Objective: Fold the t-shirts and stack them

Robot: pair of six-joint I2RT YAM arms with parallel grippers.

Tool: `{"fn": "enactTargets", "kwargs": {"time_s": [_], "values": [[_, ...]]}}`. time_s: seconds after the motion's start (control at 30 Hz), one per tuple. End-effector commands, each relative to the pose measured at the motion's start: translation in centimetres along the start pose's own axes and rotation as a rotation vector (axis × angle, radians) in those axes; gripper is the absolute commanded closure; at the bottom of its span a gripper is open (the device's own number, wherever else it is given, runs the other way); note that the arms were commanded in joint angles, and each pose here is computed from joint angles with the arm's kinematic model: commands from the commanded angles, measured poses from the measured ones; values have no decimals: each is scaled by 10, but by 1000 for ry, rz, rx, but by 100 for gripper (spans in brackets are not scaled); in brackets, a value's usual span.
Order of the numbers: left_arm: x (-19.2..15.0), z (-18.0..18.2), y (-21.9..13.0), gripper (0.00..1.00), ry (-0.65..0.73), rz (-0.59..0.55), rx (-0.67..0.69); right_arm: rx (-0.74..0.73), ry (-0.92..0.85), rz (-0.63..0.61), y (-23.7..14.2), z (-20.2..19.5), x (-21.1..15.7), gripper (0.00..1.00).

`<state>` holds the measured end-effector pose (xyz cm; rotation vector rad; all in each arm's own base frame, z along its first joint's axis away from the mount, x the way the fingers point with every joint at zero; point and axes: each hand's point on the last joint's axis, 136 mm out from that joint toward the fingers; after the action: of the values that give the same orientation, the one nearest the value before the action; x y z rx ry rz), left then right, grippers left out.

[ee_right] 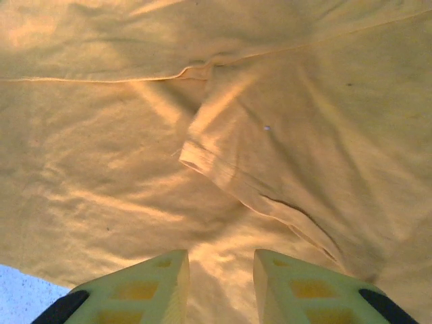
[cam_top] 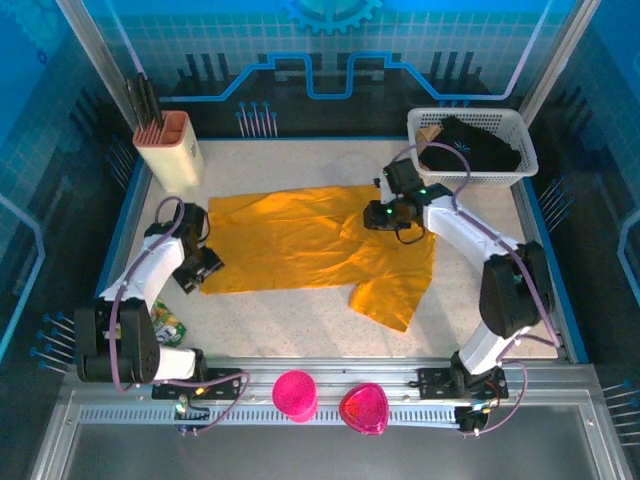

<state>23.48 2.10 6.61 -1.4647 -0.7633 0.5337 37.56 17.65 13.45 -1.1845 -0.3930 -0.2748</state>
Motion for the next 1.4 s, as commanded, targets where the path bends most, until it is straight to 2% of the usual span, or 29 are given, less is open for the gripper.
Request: {"fn": "enactTargets", "kwargs": {"time_s": [0.0,0.2,0.33,0.4,0.77,0.9,1.1,1.27,1.37], "values": [[-5,12,-3,38,-124,-25,12,57,-24,-12,-13,-3,-8,67],[-7,16,15,40,-196,-21,11,126,-14,-11,-11,-3,-20,67],[-10,21,30,47,-228,3,51,139,-11,11,-4,-6,-25,67],[-7,23,35,50,-233,-3,70,140,-9,18,-3,-9,-28,68],[6,18,57,51,-258,-11,82,143,26,25,-2,-26,-34,68],[8,13,69,56,-247,10,85,140,34,37,-1,-28,-35,69],[15,4,81,72,-213,27,75,154,1,16,-14,-22,-30,69],[27,-10,81,100,-177,17,38,198,-119,-129,-57,-3,-15,65],[33,-17,78,100,-164,2,15,211,-243,-271,-98,14,-8,62]]}}
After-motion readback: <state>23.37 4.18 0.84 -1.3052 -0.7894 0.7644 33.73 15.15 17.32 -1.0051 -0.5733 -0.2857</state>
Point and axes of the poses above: each hand's point on the last joint's axis, 136 mm out from that joint toward the fingers, its own y axis out along the fingers, its own z axis along the line the jaws close on, x = y × z
